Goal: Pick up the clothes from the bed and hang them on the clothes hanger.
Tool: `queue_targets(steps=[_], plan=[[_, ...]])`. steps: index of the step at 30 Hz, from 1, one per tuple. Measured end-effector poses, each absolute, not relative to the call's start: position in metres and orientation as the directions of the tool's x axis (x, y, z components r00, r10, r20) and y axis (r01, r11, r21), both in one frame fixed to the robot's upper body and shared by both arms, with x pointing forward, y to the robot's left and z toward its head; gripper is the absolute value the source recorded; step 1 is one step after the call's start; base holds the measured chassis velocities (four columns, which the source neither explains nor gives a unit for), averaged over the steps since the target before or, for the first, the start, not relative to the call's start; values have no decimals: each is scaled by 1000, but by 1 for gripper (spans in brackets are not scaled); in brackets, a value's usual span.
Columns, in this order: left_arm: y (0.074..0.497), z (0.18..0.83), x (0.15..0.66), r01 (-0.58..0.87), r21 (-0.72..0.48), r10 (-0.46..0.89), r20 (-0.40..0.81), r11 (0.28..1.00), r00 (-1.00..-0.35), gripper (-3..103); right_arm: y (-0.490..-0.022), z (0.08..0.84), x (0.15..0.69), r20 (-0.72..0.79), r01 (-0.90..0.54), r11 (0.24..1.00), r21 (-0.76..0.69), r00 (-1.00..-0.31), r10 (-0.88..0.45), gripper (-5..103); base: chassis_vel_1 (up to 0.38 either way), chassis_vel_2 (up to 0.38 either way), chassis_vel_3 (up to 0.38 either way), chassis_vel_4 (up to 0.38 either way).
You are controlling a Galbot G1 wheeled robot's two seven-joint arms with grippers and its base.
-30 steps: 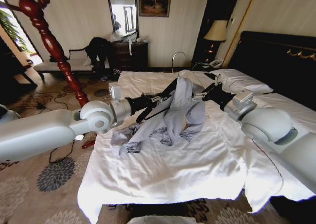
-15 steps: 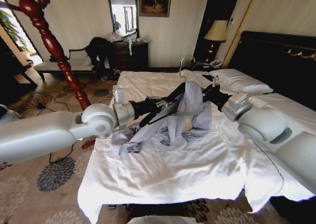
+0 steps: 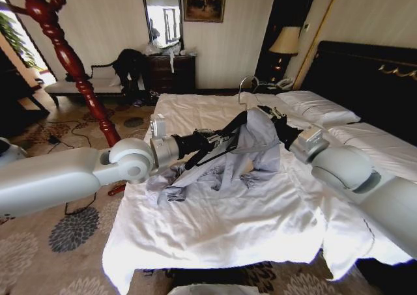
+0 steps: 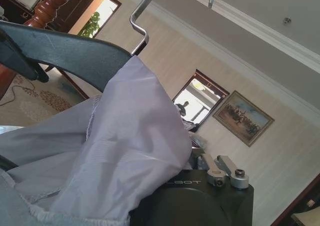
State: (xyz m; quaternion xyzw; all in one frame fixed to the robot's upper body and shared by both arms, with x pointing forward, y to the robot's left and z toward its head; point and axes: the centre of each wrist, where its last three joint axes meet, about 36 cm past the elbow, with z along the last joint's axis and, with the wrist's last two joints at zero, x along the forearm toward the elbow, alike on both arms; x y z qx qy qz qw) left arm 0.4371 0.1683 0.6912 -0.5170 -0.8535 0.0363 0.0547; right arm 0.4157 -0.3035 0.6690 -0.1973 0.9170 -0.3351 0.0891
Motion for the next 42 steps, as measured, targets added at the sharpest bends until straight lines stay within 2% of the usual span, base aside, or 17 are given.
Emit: queue_targets(steps=[1,2,5,13,17,19,23,25,29,30,32,33,36,42], plan=[[168,691,437,879,-119,886,56,463,-459,16,-303,669,416,-31,-302,698,-650,-906,-422,44,0,0,0,0],[168,691,437,876,-121,885,58,466,-463,16,-304,669,416,-36,-297,698,-652,-907,-419,38,0,0,0,0],[169,692,436,875,-122,883,60,469,-465,16,-303,668,416,-40,-295,700,-650,-907,-419,33,0,0,0,0],[174,695,435,860,-114,868,87,497,-489,14,-302,664,416,-40,-298,709,-639,-908,-417,33,0,0,0,0],[180,698,435,841,-105,847,99,530,-522,35,-304,664,417,-49,-281,716,-639,-914,-402,30,0,0,0,0],[181,698,434,839,-104,845,102,534,-525,35,-304,664,417,-50,-278,716,-640,-915,-400,30,0,0,0,0],[188,702,429,821,-87,825,101,565,-557,57,-307,662,416,-48,-274,713,-646,-917,-396,30,0,0,0,0],[190,704,429,814,-81,817,96,576,-568,57,-307,661,415,-45,-275,711,-647,-917,-396,29,0,0,0,0],[208,719,427,784,-53,785,62,619,-616,78,-308,650,414,-23,-288,708,-645,-918,-395,25,0,0,0,0],[208,719,427,784,-53,785,62,619,-616,78,-308,650,414,-23,-288,708,-645,-918,-395,25,0,0,0,0],[217,727,420,773,-49,774,48,633,-631,89,-309,647,414,-18,-289,710,-641,-920,-391,24,0,0,0,0],[222,729,417,766,-48,768,44,641,-639,89,-309,646,415,-18,-289,712,-640,-921,-390,23,0,0,0,0],[230,732,411,756,-45,757,38,653,-652,98,-309,645,415,-20,-286,715,-638,-922,-387,23,0,0,0,0],[262,742,387,720,-40,720,8,693,-693,100,-309,641,415,-16,-283,719,-635,-925,-379,23,0,0,0,0]])
